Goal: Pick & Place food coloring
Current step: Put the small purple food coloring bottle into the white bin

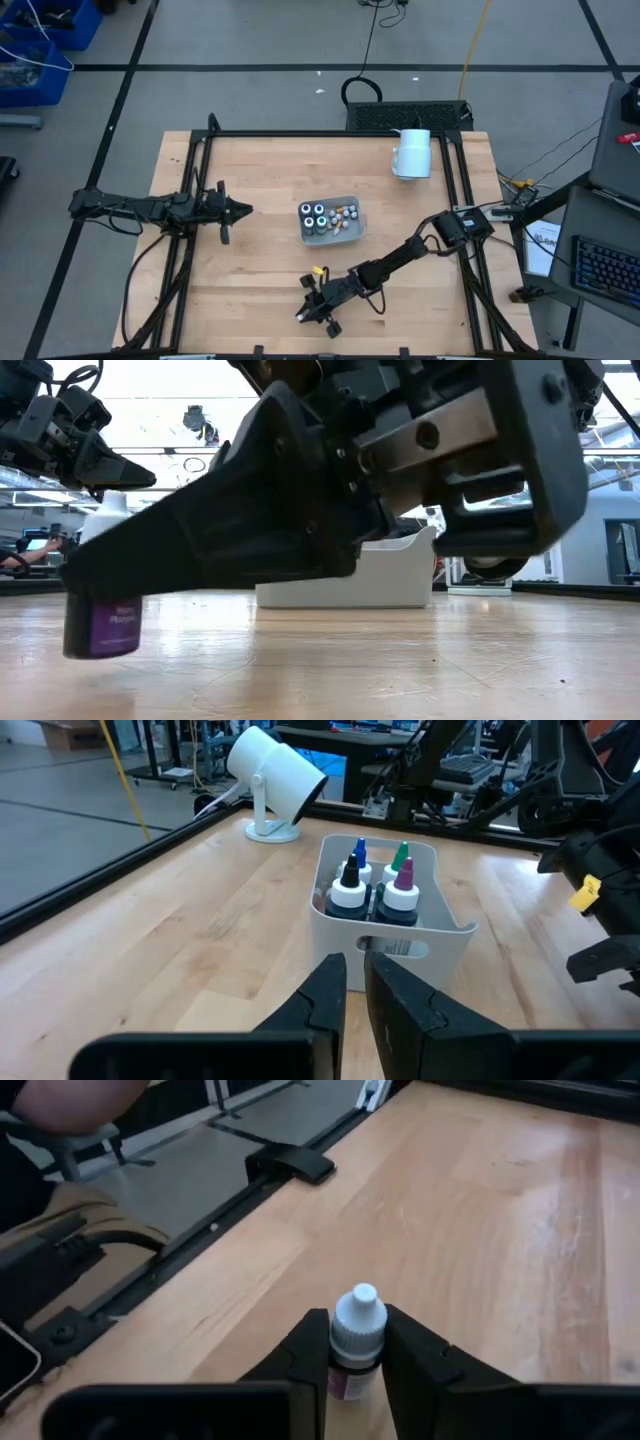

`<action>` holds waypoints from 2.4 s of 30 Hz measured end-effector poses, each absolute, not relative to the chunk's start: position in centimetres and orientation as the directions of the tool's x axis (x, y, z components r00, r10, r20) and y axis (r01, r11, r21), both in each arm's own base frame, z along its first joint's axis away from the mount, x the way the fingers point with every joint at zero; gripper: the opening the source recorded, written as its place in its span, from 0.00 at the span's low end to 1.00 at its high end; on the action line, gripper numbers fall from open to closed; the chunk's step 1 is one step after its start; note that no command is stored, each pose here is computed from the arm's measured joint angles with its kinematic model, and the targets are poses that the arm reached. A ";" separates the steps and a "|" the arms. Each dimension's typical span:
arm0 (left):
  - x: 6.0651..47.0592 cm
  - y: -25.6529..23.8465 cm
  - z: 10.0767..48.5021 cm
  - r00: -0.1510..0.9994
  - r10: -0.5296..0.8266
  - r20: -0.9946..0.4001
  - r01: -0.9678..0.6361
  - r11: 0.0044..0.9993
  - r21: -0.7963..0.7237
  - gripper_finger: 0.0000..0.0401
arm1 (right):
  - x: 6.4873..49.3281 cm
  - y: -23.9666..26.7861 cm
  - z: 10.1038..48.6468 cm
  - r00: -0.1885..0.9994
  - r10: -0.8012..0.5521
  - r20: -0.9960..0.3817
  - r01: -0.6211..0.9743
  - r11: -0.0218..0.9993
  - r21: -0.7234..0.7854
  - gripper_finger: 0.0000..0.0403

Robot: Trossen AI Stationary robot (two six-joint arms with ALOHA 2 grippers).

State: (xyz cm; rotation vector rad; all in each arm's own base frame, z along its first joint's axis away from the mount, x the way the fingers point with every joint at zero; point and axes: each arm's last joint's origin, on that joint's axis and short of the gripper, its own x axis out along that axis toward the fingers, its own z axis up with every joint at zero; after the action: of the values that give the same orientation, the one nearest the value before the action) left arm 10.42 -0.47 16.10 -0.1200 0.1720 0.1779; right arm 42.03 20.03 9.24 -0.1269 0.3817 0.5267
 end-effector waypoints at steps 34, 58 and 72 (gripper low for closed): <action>10.4 -0.5 16.1 0.973 0.141 -0.184 -0.164 0.980 -0.117 0.12 | 27.1 3.0 21.0 0.956 -0.077 -0.284 0.047 0.993 -0.111 0.15; 10.4 -0.5 16.1 0.972 0.147 -0.183 -0.169 0.980 -0.107 0.12 | 30.3 3.4 13.6 0.923 -0.061 -0.380 0.030 0.996 -0.085 0.15; 10.4 -0.5 16.1 0.972 0.148 -0.183 -0.170 0.980 -0.106 0.12 | 30.8 2.9 12.2 0.920 -0.078 -0.384 0.053 0.996 -0.075 0.15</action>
State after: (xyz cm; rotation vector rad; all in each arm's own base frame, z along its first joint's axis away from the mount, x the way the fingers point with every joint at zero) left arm 10.42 -0.53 16.08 -0.1212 0.1752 0.1609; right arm 30.78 2.93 12.18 -0.0636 0.3975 -0.0675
